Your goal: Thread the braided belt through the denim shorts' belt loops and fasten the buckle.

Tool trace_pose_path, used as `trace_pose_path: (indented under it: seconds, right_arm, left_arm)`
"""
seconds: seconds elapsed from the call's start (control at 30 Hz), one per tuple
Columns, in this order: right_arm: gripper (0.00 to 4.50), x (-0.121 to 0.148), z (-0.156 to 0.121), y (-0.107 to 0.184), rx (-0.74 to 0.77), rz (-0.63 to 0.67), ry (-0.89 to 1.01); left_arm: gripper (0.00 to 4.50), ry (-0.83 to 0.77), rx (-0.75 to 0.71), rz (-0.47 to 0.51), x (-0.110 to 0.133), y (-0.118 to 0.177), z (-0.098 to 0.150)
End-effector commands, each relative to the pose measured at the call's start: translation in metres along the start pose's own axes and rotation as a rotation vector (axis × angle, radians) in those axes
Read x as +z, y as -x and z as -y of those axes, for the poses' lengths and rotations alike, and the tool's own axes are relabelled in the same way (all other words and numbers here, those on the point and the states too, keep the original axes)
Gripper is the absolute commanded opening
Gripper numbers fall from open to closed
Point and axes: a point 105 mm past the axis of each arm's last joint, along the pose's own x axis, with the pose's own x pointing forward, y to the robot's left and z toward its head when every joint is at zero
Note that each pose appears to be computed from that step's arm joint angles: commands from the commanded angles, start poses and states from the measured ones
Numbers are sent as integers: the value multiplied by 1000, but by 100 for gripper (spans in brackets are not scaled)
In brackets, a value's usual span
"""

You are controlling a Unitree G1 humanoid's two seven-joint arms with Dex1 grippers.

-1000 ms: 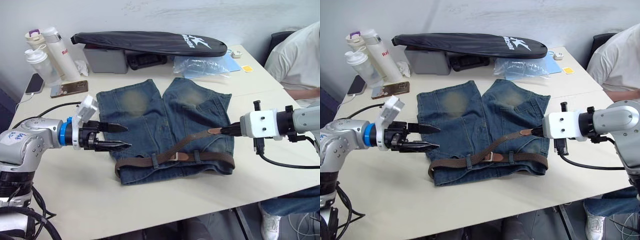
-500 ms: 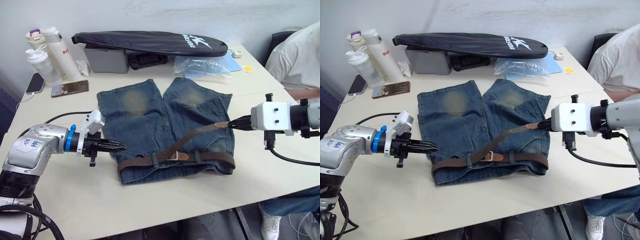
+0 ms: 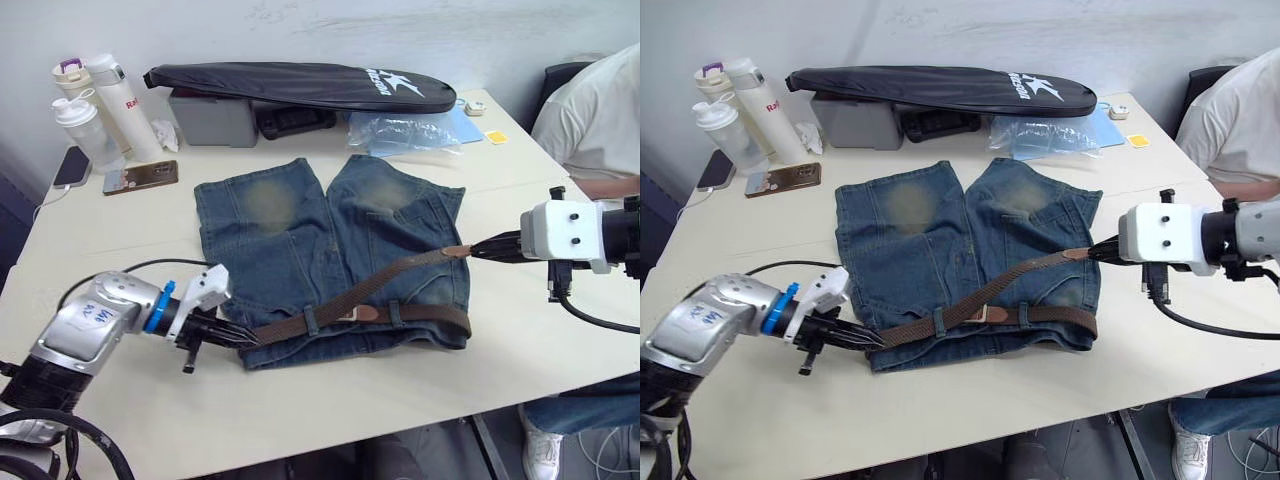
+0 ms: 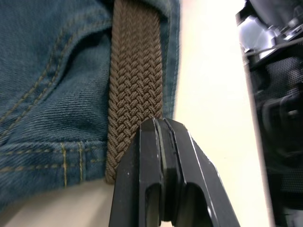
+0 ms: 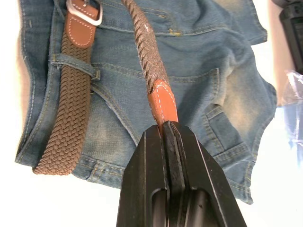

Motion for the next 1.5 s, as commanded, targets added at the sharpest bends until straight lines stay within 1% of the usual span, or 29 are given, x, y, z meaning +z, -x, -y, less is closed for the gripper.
trace_pose_path:
  seconds: [0.03, 0.1, 0.23, 0.33, 0.37, 0.43, 0.47, 0.53, 0.57, 0.67, 0.73, 0.77, 0.83, 0.87, 0.9, 0.93, 1.0, 1.03, 1.07, 1.13, 1.2, 1.3, 1.4, 1.5]
  right_arm:
    - [0, 15, 8, 14, -42, 6, 46]
    - [0, 19, 9, 15, -44, 14, 48]
    - [0, 29, 9, 14, -39, 45, 49]
    - [0, 33, 9, 12, -35, 53, 64]
    - [0, 35, 10, 11, -39, 59, 78]
    - [0, 41, 13, 7, -51, 81, 116]
    - [0, 44, 15, 6, -56, 90, 139]
    - [0, 48, 17, 2, -54, 101, 168]
    - [0, 49, 16, 0, -45, 107, 170]
    - [0, 51, 15, -3, -29, 123, 145]
    - [0, 51, 17, -5, -35, 125, 118]
    - [0, 50, 16, -5, -30, 126, 93]
    - [0, 47, 15, -8, -15, 108, 60]
    - [0, 46, 14, -9, -8, 102, 53]
    - [0, 45, 14, -10, -2, 96, 48]
    - [0, 45, 14, -12, -3, 94, 46]
    - [0, 47, 16, -15, -6, 98, 39]
    - [0, 49, 17, -17, -6, 100, 33]
    - [0, 49, 18, -18, -6, 99, 29]
    - [0, 51, 19, -19, -4, 99, 20]
    - [0, 52, 19, -19, -3, 100, 13]
    - [0, 52, 18, -19, -2, 99, 6]
    - [0, 52, 18, -19, -3, 99, 1]
    - [0, 50, 16, -19, 0, 91, -7]
  left_arm:
    - [4, -2, 27, -86, -22, -11, 0]
    - [4, -2, 7, -92, -26, -19, 5]
    - [4, 7, 10, -86, -25, -30, 7]
    - [4, 19, 16, -89, -25, -34, 7]
    - [4, 23, 17, -74, -22, -34, 7]
    - [4, 26, 3, -18, -11, -29, 8]
    - [4, 26, -4, 26, -2, -25, 9]
    - [4, 43, 4, 153, 23, -14, 6]
    - [4, 62, 2, 241, 41, -4, 4]
    - [4, 25, 2, 385, 76, 17, 5]
    - [68, 12, -5, 439, 92, 23, 9]
    - [89, -3, -22, 462, 102, 24, 13]
    - [181, -48, -30, 500, 120, 23, 19]
    - [217, -78, -22, 514, 130, 21, 20]
    - [274, -101, -13, 520, 137, 18, 21]
    - [321, -136, -3, 524, 145, 13, 23]
    - [406, -279, 104, 456, 155, -9, 17]
    - [439, -350, 154, 438, 161, -19, 16]
    - [439, -395, 185, 429, 165, -26, 15]
    - [439, -458, 233, 447, 175, -37, 15]
    - [439, -495, 257, 450, 178, -42, 15]
    - [439, -506, 310, 469, 181, -44, 12]
    - [439, -513, 333, 482, 184, -47, 11]
    - [439, -564, 375, 480, 188, -45, 8]
